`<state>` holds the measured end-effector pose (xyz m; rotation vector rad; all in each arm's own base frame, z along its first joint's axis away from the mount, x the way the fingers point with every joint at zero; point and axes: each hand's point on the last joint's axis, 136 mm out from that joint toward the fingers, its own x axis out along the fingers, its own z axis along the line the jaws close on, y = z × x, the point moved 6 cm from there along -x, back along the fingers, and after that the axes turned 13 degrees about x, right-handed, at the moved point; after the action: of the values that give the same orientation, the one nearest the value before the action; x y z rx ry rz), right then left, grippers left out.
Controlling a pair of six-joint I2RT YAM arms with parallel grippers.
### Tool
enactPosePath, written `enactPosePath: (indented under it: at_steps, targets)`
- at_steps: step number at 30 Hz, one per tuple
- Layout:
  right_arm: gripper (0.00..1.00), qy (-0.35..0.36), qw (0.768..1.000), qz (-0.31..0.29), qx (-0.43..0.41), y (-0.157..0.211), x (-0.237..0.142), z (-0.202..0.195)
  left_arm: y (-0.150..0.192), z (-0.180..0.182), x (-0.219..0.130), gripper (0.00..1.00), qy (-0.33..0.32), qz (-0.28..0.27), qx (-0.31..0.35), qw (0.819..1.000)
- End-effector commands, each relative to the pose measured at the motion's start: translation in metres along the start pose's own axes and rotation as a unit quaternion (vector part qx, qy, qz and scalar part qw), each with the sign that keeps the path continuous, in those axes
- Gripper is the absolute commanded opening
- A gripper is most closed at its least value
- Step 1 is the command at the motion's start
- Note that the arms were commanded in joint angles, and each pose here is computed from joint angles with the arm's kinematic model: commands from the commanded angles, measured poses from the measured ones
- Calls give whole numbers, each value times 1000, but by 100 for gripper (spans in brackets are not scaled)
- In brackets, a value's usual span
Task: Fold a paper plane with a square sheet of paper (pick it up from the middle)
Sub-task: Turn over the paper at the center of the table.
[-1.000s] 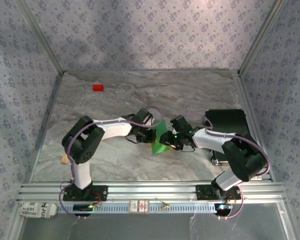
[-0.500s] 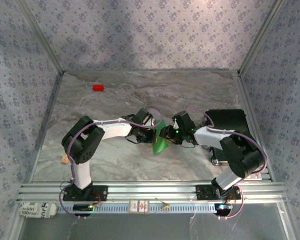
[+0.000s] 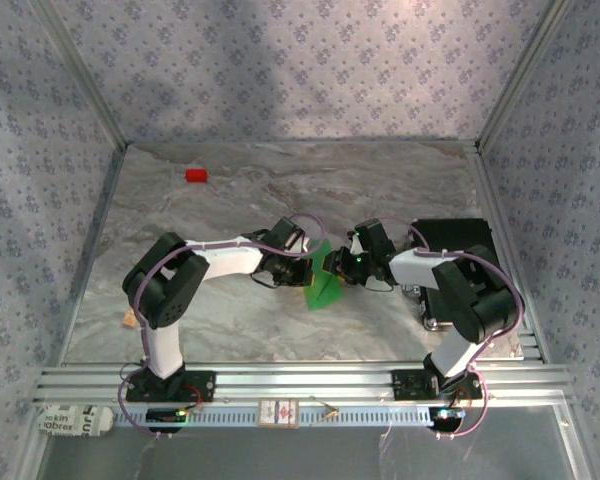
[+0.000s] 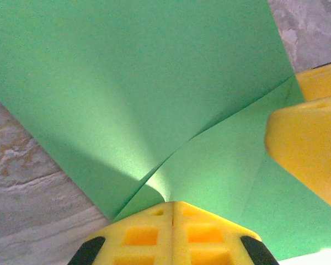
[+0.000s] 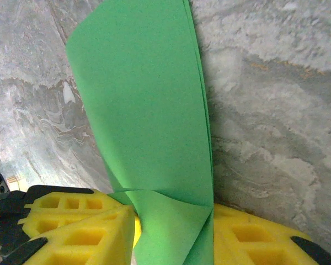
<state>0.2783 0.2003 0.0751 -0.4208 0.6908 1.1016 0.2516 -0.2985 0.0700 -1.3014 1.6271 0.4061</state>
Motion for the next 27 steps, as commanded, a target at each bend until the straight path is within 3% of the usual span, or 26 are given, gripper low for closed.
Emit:
enactPosePath:
  at_steps: [1,9,14,21,24,27]
  targets:
    - [36,-18,1000,6,-9,-5,1,3,24,11,6,5,-18,43,-21,999]
    - [28,-15,1000,13,2,-6,7,-7,23,10,5,5,-16,38,-25,999]
    - [17,-17,1000,13,9,-9,6,-10,18,6,0,7,-8,25,-27,999]
    - [7,-22,1000,9,-2,-9,-4,-2,2,-9,-23,21,8,-25,-30,999]
    - [6,-19,1000,1,-15,-8,-13,3,-4,-16,-42,31,8,-62,-29,998]
    - [5,6,999,-14,-42,-7,-24,10,-7,-18,-60,34,-1,-98,-27,995]
